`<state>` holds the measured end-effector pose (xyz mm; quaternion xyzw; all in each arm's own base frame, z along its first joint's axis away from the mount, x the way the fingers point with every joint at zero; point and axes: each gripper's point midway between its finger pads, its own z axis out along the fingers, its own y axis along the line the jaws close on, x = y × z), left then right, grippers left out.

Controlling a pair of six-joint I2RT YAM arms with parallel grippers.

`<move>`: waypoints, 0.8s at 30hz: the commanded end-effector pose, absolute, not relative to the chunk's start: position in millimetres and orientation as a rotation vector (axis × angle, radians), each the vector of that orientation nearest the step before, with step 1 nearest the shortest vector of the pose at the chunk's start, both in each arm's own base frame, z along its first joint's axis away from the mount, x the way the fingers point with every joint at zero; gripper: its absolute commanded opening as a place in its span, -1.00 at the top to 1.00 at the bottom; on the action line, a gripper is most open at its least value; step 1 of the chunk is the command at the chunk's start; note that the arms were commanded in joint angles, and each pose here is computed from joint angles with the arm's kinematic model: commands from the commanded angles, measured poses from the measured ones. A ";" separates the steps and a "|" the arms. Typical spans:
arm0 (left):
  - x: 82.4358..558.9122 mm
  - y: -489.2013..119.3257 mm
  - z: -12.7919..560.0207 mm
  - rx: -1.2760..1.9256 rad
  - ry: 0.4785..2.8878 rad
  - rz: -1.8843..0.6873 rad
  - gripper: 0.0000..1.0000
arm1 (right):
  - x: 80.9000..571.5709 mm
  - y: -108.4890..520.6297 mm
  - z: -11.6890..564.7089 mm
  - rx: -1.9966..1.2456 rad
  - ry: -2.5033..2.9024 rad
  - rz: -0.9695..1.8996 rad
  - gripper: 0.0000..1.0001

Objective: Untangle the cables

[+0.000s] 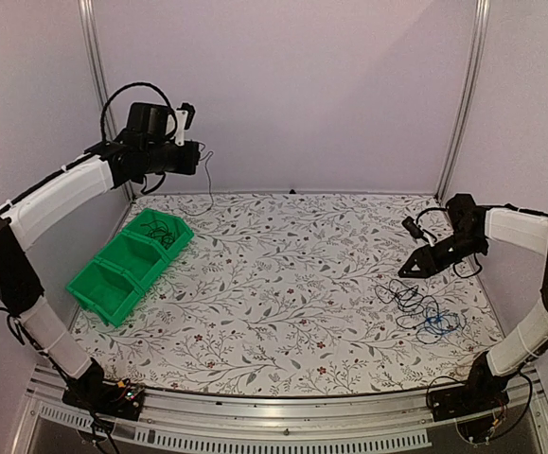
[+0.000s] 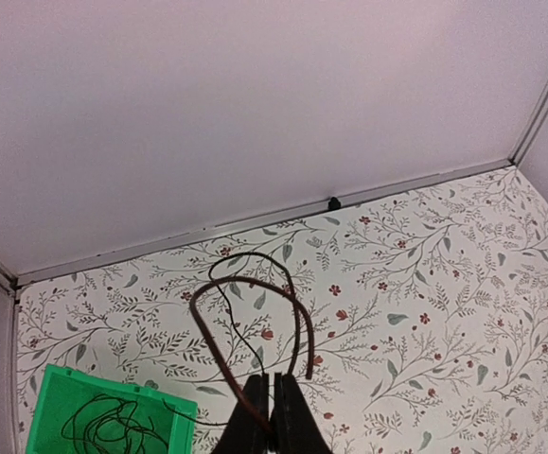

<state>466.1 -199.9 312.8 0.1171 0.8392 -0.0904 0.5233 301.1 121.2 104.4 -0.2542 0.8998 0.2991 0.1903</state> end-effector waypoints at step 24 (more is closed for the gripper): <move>455.7 -71.2 265.7 0.063 2.098 -0.089 1.00 | 301.6 118.0 101.3 -0.717 2.530 0.798 0.10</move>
